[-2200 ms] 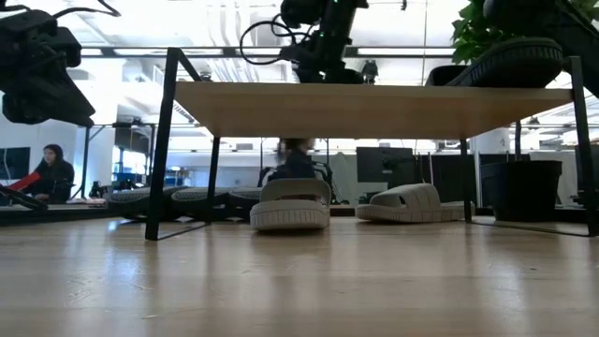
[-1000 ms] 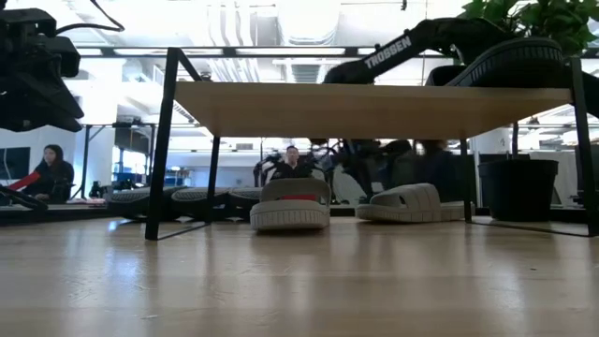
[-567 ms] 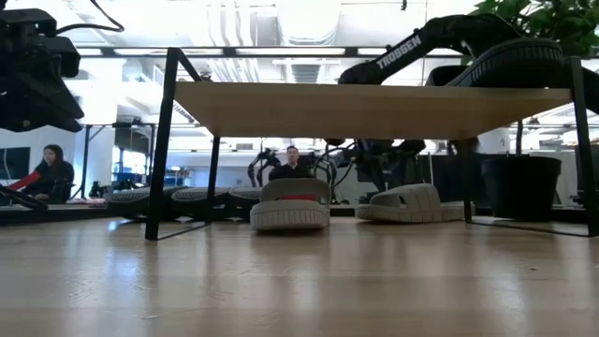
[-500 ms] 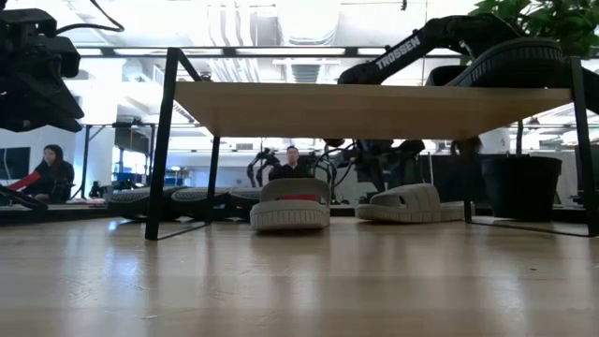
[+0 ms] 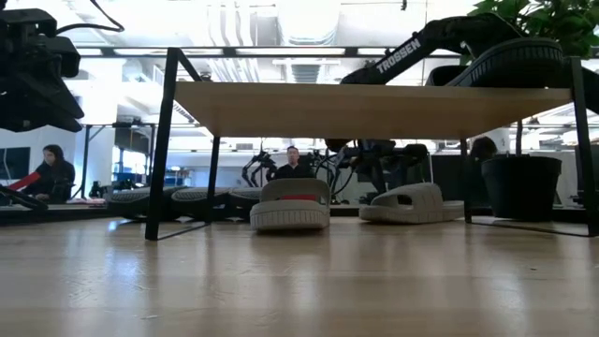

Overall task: Pick and place slides into the shelf
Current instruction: Put the gray slipper under the shelf

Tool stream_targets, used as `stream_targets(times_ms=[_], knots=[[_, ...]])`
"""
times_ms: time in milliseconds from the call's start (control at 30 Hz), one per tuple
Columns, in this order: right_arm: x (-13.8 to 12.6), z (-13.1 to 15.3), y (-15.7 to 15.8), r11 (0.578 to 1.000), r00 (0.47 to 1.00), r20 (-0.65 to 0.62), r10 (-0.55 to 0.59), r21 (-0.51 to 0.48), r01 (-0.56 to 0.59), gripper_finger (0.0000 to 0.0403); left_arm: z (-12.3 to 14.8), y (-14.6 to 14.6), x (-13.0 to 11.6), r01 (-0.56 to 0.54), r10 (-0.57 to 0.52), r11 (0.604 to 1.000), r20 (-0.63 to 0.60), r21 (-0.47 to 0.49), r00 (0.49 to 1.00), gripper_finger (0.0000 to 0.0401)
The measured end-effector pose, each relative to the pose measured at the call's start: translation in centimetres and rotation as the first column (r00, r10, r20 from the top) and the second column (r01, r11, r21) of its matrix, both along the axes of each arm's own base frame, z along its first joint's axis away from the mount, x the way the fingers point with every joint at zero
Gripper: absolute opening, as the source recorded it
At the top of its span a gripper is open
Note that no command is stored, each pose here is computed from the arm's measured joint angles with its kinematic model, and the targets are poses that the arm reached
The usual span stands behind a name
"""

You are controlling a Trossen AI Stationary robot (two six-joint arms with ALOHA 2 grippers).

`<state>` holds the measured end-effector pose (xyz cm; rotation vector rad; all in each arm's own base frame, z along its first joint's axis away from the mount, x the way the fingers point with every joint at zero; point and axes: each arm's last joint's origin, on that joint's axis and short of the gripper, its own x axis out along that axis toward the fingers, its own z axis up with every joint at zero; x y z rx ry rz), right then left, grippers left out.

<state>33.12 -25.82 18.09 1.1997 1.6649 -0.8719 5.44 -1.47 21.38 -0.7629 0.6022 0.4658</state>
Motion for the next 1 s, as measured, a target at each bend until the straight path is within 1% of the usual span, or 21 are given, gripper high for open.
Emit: stream_targets(times_ms=[267,400,500,667,833,900,1000], knots=[[0.0,-0.6,0.5,0.991,0.997,0.073,-0.022,0.134,0.012,0.017,0.0,0.0,0.0,0.0,0.0,1.0,-0.001,0.001,1.0,0.0105],[-0.2,-1.3,0.9,0.981,0.996,0.083,-0.037,0.192,0.02,0.0159,0.0,0.0,0.0,0.0,0.0,1.0,-0.001,0.001,1.0,0.0105],[-0.4,-1.7,1.1,0.977,0.997,0.078,-0.029,0.213,0.012,0.0137,0.0,0.0,0.0,0.0,0.0,1.0,-0.001,0.001,1.0,0.0105],[-0.4,-1.9,1.2,0.976,0.996,0.085,-0.004,0.219,-0.014,0.008,0.0,0.0,0.0,0.0,0.0,1.0,-0.001,0.002,1.0,0.0105],[-0.3,-1.9,1.4,0.974,0.991,0.106,0.082,0.201,-0.102,0.0025,0.0,0.0,0.0,-0.001,0.001,1.0,-0.001,0.002,1.0,0.0105],[-0.3,-1.9,1.5,0.974,0.989,0.102,0.109,0.189,-0.127,0.0014,0.0,0.0,0.0,-0.001,0.001,1.0,-0.001,0.002,1.0,0.0105],[-0.2,-1.9,1.5,0.975,0.988,0.105,0.116,0.179,-0.134,0.001,0.0,0.0,0.0,-0.001,0.001,1.0,-0.001,0.002,1.0,0.0105]])
